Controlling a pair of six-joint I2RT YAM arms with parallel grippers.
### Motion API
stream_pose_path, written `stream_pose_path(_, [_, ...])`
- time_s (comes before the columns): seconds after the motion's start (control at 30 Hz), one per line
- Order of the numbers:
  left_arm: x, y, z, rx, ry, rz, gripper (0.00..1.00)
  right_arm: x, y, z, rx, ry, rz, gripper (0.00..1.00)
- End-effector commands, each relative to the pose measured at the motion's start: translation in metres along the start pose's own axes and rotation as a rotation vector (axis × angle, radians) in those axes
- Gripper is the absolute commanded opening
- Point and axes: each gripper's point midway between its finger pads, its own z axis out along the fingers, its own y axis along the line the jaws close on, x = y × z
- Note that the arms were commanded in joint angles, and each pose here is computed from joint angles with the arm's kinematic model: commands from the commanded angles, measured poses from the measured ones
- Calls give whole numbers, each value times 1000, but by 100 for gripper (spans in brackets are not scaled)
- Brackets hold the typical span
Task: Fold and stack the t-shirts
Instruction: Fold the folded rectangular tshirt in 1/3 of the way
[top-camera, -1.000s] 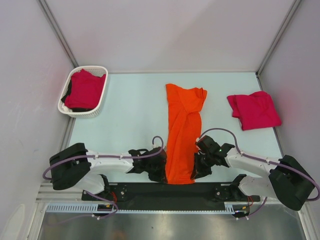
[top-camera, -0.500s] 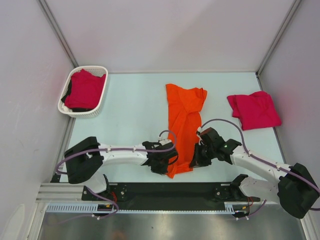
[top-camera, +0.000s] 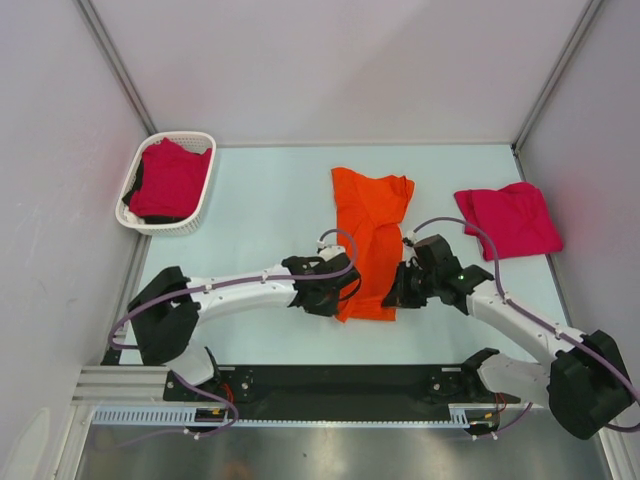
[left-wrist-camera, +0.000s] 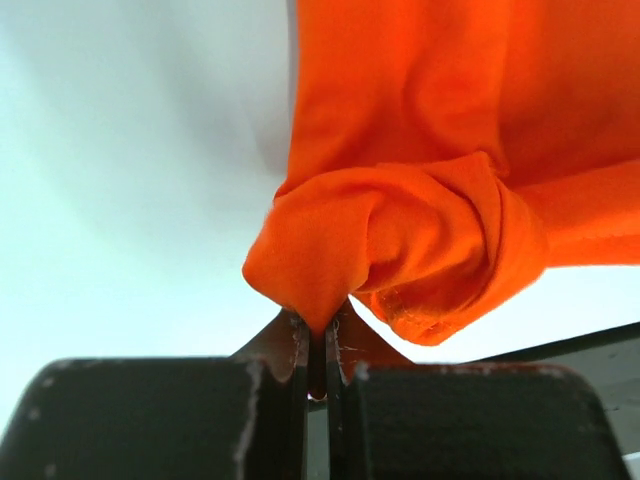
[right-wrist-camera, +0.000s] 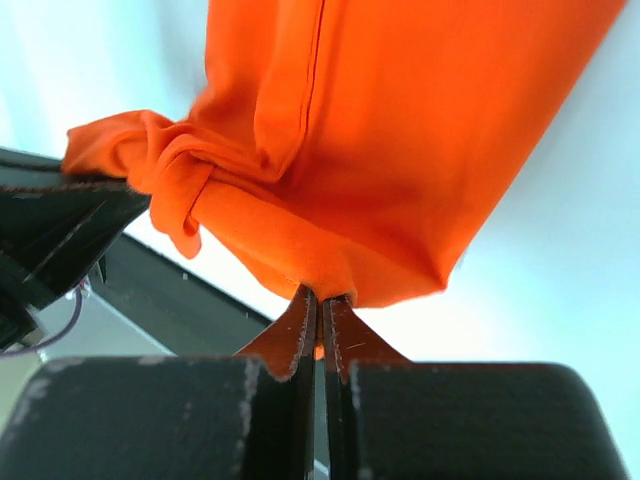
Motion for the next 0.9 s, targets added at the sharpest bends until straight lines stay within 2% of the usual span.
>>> stream_pose_path(0.0, [-25, 9, -7, -60, -52, 48, 0, -31, 3, 0, -17, -76, -57, 0])
stream_pose_path(0.2, [-54, 3, 0, -67, -86, 61, 0, -51, -6, 10, -10, -111, -28, 0])
stream_pose_path(0.57, [-99, -6, 18, -59, -117, 68, 0, -102, -34, 7, 85, -267, 45, 0])
stream_pose_path(0.77, [-119, -10, 24, -48, -146, 70, 2, -112, -45, 13, 119, -284, 69, 0])
stream_pose_path(0.8, [-120, -9, 29, -56, -143, 71, 5, -111, -47, 17, 127, -279, 76, 0])
stream_pose_path(0.83, [-124, -10, 31, -50, -150, 75, 15, -113, -50, 18, 138, -282, 84, 0])
stream_pose_path(0.87, [-129, -11, 32, -47, -158, 79, 30, -114, -52, 21, 144, -288, 88, 0])
